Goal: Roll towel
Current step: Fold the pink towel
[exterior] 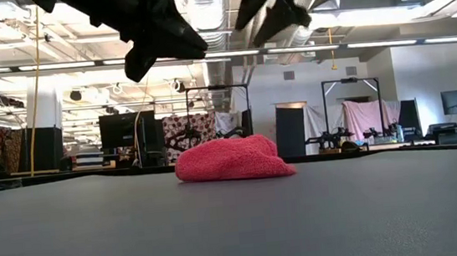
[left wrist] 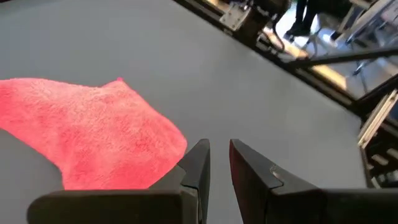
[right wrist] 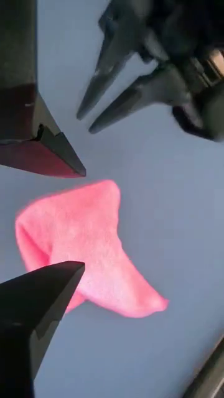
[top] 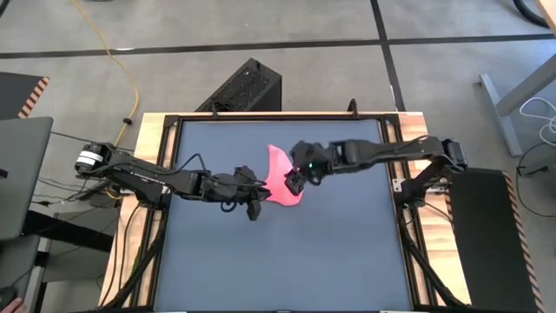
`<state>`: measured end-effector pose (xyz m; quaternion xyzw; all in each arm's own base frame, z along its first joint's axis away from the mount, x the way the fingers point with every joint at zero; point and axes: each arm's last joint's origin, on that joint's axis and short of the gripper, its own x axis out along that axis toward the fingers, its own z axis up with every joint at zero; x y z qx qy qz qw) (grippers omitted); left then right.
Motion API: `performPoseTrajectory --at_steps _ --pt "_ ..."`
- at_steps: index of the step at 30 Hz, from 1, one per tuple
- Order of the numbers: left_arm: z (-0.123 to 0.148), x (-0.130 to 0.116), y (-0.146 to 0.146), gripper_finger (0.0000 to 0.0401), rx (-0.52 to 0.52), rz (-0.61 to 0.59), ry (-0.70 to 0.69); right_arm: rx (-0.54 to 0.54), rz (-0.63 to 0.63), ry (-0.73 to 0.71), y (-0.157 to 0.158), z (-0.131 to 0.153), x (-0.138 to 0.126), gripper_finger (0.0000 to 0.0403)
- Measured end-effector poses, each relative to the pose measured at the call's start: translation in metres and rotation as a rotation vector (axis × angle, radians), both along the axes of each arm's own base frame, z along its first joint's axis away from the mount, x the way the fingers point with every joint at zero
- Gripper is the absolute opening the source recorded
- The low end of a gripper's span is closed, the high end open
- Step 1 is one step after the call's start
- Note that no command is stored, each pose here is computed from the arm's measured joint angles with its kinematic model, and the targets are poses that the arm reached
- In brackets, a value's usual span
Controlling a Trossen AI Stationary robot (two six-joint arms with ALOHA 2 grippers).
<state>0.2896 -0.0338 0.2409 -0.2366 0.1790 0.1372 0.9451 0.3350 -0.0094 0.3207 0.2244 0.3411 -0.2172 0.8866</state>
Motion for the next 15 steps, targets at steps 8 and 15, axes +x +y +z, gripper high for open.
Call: performPoseTrajectory --at_steps 8,15 --pt "-0.029 -0.013 0.010 0.0050 -0.289 0.085 0.265 0.104 -0.113 0.080 0.004 -0.055 -0.009 0.0260" --pt "-0.082 -0.017 0.013 0.0050 -0.502 0.033 0.178 0.102 -0.102 0.030 0.010 -0.053 -0.007 0.0260"
